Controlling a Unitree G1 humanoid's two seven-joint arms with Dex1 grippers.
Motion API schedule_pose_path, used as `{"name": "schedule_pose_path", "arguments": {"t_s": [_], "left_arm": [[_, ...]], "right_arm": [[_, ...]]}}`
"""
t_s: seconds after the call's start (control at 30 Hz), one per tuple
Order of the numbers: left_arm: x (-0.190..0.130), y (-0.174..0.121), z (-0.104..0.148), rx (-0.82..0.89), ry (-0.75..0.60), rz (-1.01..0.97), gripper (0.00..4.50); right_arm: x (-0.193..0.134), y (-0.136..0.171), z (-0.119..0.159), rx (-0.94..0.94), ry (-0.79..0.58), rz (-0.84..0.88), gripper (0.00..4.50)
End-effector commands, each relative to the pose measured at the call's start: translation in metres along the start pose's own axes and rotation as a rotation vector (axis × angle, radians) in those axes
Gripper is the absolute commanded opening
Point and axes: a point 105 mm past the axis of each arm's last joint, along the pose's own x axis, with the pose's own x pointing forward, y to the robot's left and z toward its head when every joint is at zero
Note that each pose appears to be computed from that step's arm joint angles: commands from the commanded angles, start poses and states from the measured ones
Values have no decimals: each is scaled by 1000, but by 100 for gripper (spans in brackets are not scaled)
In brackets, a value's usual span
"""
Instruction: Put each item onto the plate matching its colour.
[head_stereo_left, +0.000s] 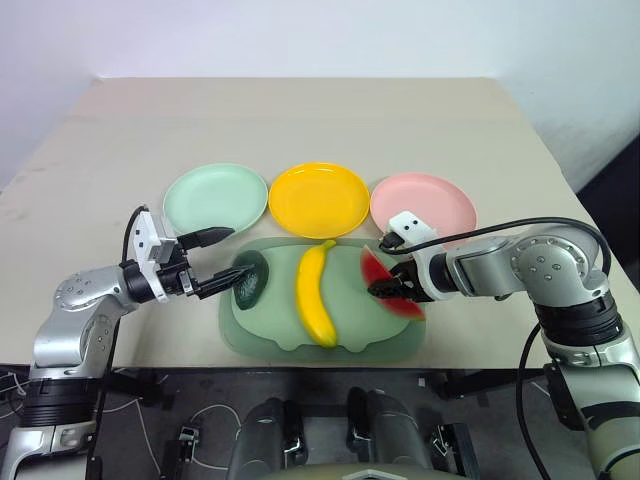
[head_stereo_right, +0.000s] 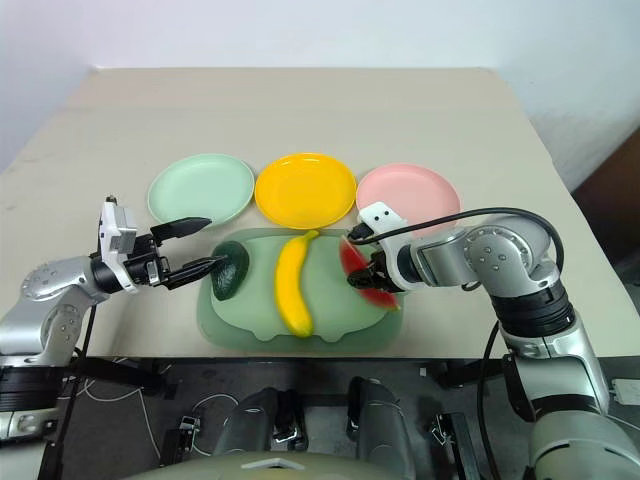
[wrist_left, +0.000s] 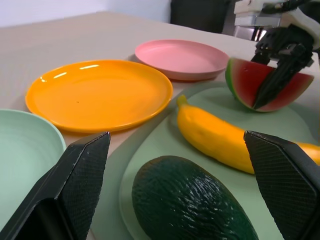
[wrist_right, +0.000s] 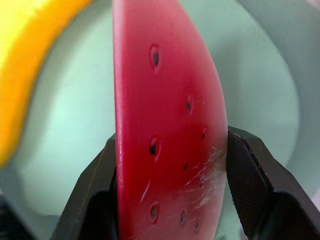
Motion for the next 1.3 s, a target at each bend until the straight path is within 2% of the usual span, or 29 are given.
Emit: {"name": "schedule_pose_path", "arguments": {"t_s": [0.03, 0.23, 0.43, 0.7, 0.87, 1.07, 1.3], "left_arm": [[-9, 4, 6, 32, -11, 32, 450], [-11, 3, 7, 29, -15, 44, 450], [-11, 6, 8, 38, -19, 57, 450], [-6, -2, 14, 49, -26, 59, 450], [-3, -8, 15, 39, -13, 35, 450], [3, 0, 21, 44, -23, 31, 450], [1, 0, 20, 43, -18, 27, 450]], "right_arm": [[-23, 1, 38, -31, -153, 18, 230], [-25, -26, 60, 5, -208, -52, 230], [-16, -82, 84, 30, -244, -206, 230], [1, -125, 93, 32, -243, -319, 230], [12, -131, 88, 55, -225, -309, 230], [25, -135, 79, 63, -195, -325, 230], [26, -141, 71, 75, -175, -345, 230]]}}
